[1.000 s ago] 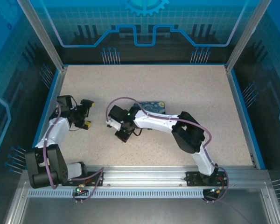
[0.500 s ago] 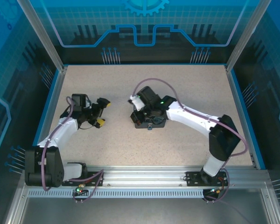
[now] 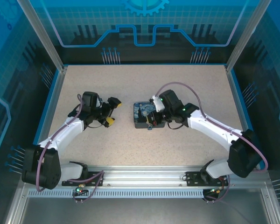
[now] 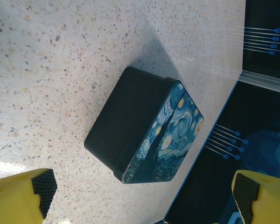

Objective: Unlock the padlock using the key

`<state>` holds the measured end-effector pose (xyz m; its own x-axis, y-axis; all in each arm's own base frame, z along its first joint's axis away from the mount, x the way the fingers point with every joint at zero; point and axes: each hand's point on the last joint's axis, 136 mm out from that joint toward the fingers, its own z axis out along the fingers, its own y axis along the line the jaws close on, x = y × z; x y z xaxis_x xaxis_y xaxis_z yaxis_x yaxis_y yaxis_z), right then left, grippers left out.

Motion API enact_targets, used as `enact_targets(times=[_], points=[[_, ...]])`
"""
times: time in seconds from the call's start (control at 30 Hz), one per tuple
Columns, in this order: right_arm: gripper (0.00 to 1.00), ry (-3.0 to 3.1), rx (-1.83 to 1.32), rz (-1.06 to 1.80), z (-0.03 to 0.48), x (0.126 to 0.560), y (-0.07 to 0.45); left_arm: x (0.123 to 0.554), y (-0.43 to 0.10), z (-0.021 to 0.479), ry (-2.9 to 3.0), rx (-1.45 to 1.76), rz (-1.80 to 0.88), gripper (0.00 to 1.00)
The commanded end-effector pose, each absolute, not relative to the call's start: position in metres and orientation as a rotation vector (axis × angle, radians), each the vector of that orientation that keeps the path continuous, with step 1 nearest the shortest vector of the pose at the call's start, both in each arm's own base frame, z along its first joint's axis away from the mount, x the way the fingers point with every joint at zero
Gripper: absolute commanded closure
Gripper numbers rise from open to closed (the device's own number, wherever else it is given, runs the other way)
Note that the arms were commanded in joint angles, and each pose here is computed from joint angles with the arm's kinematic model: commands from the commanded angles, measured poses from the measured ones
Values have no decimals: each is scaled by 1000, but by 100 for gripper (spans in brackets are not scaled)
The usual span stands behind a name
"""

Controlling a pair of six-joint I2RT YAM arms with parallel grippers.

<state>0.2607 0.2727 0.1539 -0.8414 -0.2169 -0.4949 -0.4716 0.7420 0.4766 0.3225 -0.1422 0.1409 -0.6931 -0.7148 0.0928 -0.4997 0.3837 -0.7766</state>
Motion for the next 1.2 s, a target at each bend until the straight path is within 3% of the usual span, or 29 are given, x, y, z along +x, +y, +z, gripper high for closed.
enact_targets(times=[0.0,0.2,0.3,0.4,0.63,1.17], points=[[100,2573,-480,899,134,238,269,328,-149,150,2360,-1057,-1217,1],[100,2679,-458,881,78,206,267,327,-161,145,2384,-1039,-1210,1],[60,2703,-467,808,68,207,267,325,-165,140,2399,-1040,-1206,1],[45,2693,-457,769,69,211,263,324,-166,138,2405,-1041,-1202,1],[42,2734,-489,657,69,204,250,324,-166,136,2404,-1042,-1198,1],[42,2840,-764,82,25,175,229,323,-167,131,2406,-1047,-1208,1]])
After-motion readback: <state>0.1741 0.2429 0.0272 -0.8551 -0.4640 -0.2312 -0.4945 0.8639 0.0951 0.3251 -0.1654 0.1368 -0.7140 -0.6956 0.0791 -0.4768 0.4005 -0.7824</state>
